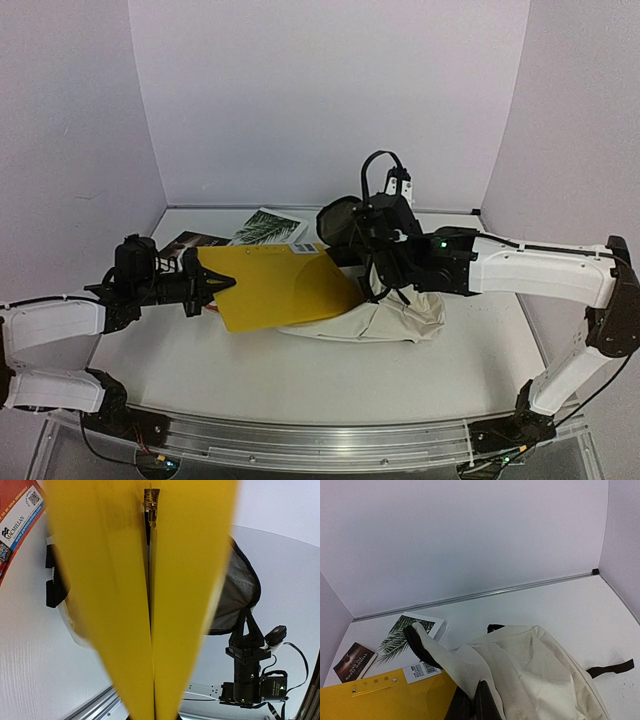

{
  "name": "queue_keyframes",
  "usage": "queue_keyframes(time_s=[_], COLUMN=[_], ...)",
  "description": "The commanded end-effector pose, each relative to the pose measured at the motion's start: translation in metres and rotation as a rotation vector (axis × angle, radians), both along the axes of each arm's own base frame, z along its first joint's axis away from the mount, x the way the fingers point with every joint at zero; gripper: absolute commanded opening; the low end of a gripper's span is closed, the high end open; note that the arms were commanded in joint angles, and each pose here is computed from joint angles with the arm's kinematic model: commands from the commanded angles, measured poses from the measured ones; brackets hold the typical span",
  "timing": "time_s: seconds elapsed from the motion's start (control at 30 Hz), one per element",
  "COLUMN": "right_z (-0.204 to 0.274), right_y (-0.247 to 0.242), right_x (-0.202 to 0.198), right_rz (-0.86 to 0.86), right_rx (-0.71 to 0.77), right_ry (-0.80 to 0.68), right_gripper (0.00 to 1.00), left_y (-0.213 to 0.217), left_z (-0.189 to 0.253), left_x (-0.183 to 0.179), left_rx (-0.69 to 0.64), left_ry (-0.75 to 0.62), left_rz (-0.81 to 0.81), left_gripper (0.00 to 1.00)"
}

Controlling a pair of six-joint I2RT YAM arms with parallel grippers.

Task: Pack the student bag
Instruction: Place the files in the student bag.

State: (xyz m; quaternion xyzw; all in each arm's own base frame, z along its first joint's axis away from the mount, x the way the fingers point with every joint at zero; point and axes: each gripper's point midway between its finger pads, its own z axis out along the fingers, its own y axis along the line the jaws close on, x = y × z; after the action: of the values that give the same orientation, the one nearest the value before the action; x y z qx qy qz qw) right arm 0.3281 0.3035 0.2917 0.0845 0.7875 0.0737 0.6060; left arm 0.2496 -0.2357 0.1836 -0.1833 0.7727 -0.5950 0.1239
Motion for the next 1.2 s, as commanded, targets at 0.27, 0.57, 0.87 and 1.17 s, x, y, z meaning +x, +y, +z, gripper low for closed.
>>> queue_keyframes(time_s=[0.27, 0.57, 0.87, 1.17], right_z=[0.018, 0.016, 0.029, 0.056], right_y=[0.004, 0.007, 0.020, 0.044], right_x=[0.013, 0.014, 0.011, -0.012], right_rz=[-0.003, 0.012, 0.095, 0.284], right_rx=[0.127, 0.117, 0.157, 0.222], right_ry=[-0.041, -0.034, -0.040, -0.082], right_gripper=[0.00, 0.00, 0.00, 0.00], left_y=[-0.022, -0.029, -0.039, -0.066], left_z=[0.031, 0.025, 0.006, -0.004], left_x=[0.002, 0.009, 0.026, 0.056], left_rx=[-0.131, -0.136, -0.128, -0.136], left_ry=[-0.077, -0.097, -0.101, -0.153], left_rz=[-0.128, -0.155, -0.168, -0.206], left_gripper=[0.00, 0.00, 0.00, 0.00])
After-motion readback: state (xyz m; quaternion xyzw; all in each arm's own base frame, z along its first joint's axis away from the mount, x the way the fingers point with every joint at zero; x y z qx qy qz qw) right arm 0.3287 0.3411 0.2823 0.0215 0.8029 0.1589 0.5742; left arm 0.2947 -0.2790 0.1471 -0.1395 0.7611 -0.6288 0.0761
